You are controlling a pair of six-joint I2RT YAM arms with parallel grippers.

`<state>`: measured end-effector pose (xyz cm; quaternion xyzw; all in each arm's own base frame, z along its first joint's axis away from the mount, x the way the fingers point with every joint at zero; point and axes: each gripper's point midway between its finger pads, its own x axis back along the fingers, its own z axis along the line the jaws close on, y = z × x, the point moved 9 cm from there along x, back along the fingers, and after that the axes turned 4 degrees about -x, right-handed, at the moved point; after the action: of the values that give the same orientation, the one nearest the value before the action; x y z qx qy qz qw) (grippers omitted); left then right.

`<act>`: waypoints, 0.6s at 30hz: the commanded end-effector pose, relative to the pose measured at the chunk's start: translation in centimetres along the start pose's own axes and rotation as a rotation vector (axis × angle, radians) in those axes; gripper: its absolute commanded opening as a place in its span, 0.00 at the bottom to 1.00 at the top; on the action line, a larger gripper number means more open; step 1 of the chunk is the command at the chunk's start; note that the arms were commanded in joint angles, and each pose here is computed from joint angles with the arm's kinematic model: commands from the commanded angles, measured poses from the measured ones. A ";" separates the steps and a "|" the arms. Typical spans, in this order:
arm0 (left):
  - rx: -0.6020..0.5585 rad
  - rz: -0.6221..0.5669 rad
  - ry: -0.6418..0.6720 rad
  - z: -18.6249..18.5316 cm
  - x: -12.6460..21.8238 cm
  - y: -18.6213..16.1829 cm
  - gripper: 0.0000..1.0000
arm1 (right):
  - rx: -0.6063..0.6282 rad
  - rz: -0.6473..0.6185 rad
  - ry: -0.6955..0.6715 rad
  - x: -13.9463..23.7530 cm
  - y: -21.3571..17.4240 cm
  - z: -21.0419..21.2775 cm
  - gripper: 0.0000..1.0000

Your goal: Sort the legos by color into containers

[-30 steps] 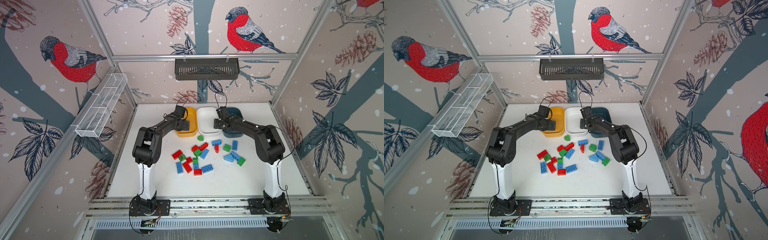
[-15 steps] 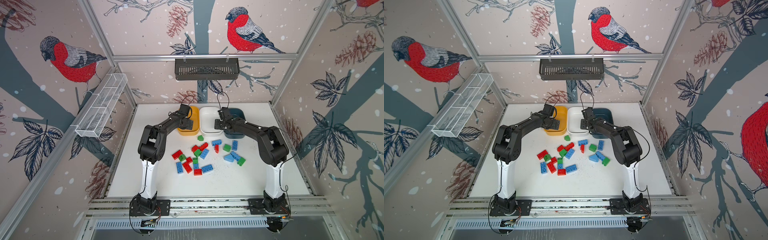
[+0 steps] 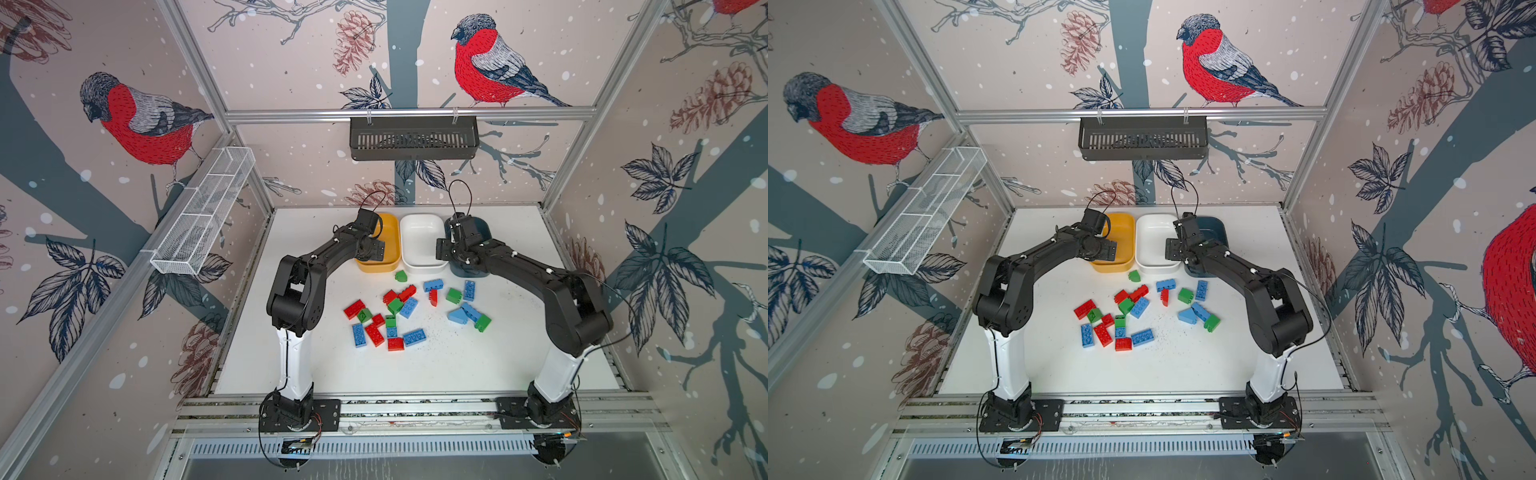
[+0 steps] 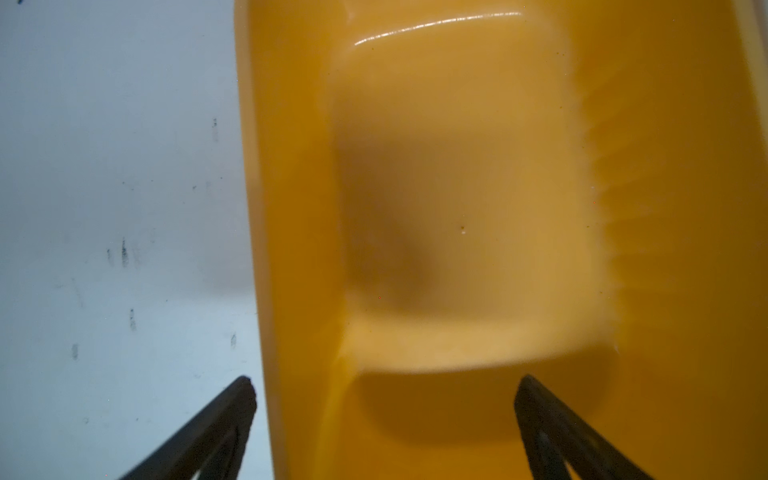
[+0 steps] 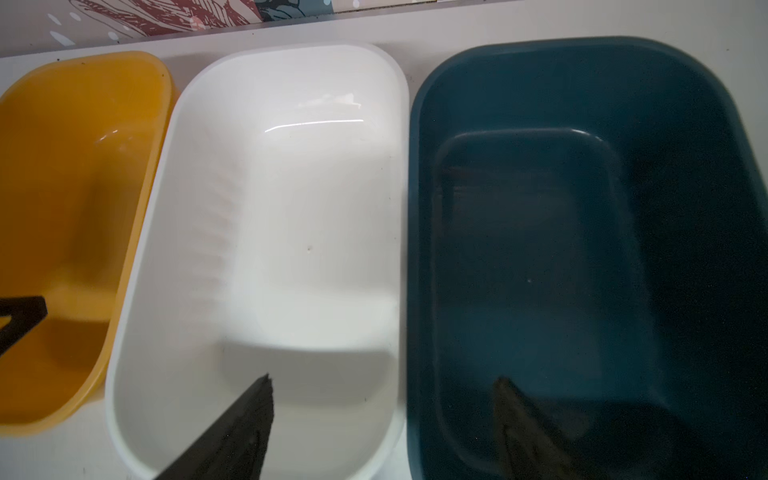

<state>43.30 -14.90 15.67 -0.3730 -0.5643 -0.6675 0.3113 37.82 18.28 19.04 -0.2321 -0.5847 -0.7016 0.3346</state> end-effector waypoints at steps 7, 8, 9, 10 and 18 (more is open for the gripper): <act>0.158 -0.142 -0.032 0.3 4.5 0.9 0.98 | -0.128 -0.089 -0.047 6.1 -3.4 -4.4 0.82; 0.168 -0.148 -0.059 0.0 4.8 0.8 0.98 | -0.153 -0.085 -0.050 6.2 -3.9 -5.2 0.81; 0.175 -0.156 -0.090 -0.4 5.0 0.7 0.97 | -0.185 -0.077 -0.052 6.3 -4.4 -6.2 0.76; 0.183 -0.163 -0.109 -1.0 5.3 0.7 0.98 | -0.223 -0.067 -0.051 6.3 -5.0 -7.1 0.71; 0.127 -0.109 -0.169 -6.3 4.5 0.8 0.97 | -0.355 -0.051 -0.037 6.1 -7.9 -11.4 0.43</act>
<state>40.47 -19.79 19.68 -0.3607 -0.6474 -0.6213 0.2545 28.24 6.38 15.56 -0.3151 -0.4803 -0.7769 0.2578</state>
